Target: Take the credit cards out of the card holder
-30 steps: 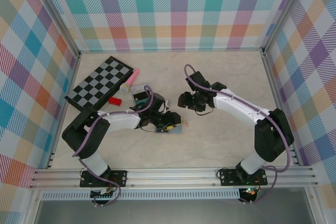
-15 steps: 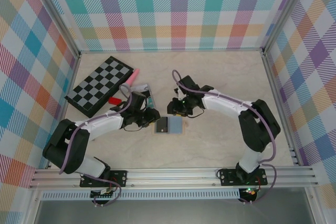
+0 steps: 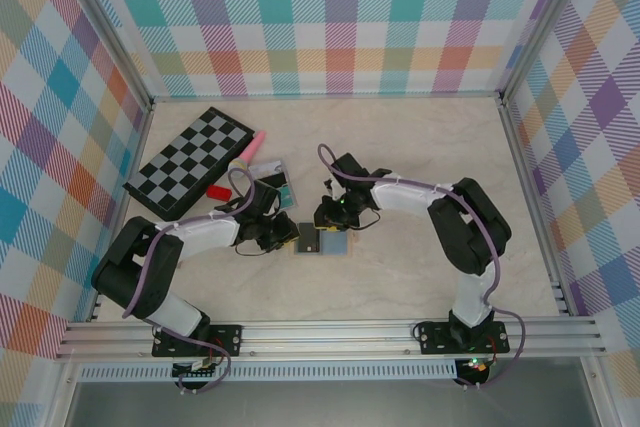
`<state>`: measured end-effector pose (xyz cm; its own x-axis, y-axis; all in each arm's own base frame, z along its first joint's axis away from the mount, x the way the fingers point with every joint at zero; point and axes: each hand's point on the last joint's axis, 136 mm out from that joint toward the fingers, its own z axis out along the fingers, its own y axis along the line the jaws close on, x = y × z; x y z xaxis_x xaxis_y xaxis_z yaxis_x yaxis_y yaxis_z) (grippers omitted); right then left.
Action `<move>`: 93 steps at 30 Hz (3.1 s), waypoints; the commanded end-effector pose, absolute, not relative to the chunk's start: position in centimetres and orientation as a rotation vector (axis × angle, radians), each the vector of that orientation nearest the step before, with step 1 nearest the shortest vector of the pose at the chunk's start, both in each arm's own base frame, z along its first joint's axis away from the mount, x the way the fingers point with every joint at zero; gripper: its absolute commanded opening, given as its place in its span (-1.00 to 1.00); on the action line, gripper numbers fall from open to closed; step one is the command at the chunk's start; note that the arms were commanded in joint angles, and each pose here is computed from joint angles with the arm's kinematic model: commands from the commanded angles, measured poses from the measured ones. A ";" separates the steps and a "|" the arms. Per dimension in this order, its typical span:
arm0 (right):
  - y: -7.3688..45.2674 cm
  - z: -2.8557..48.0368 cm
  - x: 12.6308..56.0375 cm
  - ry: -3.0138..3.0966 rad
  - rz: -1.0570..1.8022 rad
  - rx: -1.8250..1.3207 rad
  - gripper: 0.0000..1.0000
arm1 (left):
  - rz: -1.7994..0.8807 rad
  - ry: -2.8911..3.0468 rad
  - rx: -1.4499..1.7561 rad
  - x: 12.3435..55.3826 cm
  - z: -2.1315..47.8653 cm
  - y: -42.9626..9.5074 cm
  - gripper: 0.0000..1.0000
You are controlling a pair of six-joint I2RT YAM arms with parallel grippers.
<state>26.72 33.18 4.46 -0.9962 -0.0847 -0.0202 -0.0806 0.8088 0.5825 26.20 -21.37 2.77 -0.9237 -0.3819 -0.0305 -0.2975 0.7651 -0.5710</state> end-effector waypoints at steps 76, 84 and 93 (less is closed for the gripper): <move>32.1 2.1 25.6 -2.943 -0.904 0.202 -0.46 | -0.795 2.880 -0.554 25.4 0.0 -22.2 -0.81; 32.8 1.9 25.4 -2.900 -0.944 0.213 -0.48 | -0.766 2.895 -0.550 25.4 -0.2 -22.0 -0.82; 31.0 1.9 25.9 -2.983 -0.828 0.175 -0.74 | -0.698 2.902 -0.550 25.2 -0.2 -21.2 -0.82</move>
